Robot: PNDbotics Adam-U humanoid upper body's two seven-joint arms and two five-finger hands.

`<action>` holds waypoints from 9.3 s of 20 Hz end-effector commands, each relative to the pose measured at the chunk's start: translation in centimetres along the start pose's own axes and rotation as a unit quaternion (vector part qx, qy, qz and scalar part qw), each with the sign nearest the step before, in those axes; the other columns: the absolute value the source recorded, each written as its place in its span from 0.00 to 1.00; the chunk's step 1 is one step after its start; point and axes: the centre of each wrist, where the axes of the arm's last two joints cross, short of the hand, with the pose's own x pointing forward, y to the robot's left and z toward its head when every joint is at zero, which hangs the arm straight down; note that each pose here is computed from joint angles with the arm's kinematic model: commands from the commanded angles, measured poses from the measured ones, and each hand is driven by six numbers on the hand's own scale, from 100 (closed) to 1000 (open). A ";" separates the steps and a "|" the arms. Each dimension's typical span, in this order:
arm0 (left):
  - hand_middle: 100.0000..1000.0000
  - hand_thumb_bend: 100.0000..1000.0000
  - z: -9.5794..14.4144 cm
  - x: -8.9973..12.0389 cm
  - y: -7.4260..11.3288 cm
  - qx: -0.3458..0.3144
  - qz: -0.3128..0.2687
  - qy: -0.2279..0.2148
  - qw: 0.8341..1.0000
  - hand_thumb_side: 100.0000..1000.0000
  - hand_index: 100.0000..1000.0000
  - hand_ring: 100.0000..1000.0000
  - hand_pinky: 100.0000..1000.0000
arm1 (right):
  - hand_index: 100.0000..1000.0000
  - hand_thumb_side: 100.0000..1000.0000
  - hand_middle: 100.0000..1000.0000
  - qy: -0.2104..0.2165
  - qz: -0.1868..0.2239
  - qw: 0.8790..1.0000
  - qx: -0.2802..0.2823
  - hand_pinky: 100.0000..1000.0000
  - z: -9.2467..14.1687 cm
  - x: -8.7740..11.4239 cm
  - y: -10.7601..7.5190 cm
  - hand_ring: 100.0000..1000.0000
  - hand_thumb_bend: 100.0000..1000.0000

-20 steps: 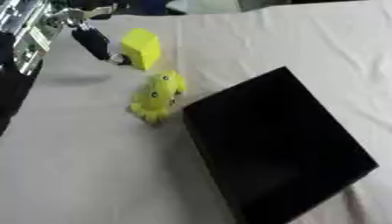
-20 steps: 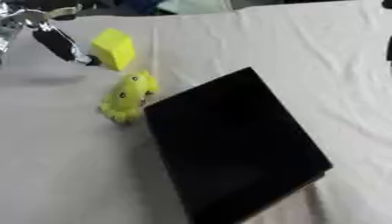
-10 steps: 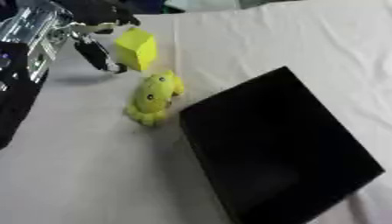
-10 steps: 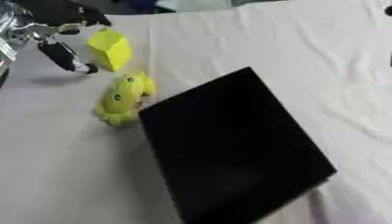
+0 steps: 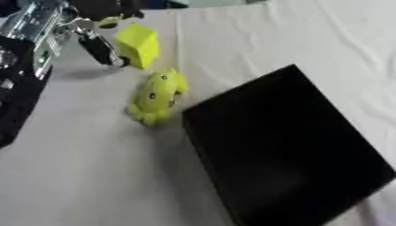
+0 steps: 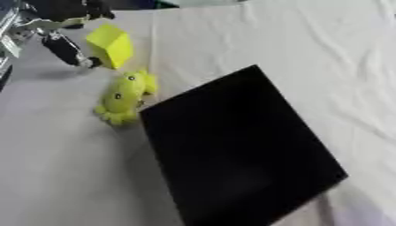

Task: Pick up objects on the table and place them in the box.

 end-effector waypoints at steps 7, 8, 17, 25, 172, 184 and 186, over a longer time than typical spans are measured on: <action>0.93 0.34 0.2 -0.7 1.2 0.010 -0.003 0.005 1.000 0.35 1.00 0.93 0.93 | 0.82 1.00 0.65 -0.012 0.007 1.000 -0.013 0.84 -0.7 0.3 -0.6 0.76 0.00; 0.92 0.33 0.1 -0.7 1.1 0.005 0.000 0.004 1.000 0.35 1.00 0.92 0.92 | 0.82 1.00 0.65 -0.012 0.006 1.000 -0.015 0.84 -0.8 0.3 -0.6 0.76 0.00; 0.74 0.17 -0.1 -0.7 0.6 -0.010 0.020 -0.005 1.000 0.35 0.83 0.81 0.82 | 0.81 1.00 0.64 -0.002 0.005 0.999 -0.031 0.84 -0.7 0.2 -0.6 0.76 0.00; 0.54 0.01 0.5 -0.9 1.4 0.067 0.026 0.021 0.997 0.31 0.65 0.68 0.68 | 0.81 1.00 0.64 0.003 0.002 0.999 -0.033 0.84 -0.5 0.2 -0.6 0.76 0.00; 0.82 0.61 1.2 8.3 -4.0 0.015 0.165 -0.077 0.983 0.56 0.89 0.81 0.75 | 0.81 1.00 0.64 0.060 0.005 0.997 -0.039 0.84 1.6 -0.5 -0.8 0.77 0.00; 0.80 0.60 0.2 8.9 -5.7 -0.011 0.171 -0.087 0.981 0.57 0.87 0.79 0.73 | 0.81 1.00 0.64 0.062 0.001 0.997 -0.045 0.84 1.4 -0.4 -0.7 0.77 0.00; 0.75 0.57 -0.1 9.1 -6.2 -0.019 0.178 -0.083 0.980 0.56 0.83 0.75 0.69 | 0.81 1.00 0.64 0.060 0.001 0.997 -0.049 0.84 1.3 -0.4 -0.8 0.77 0.00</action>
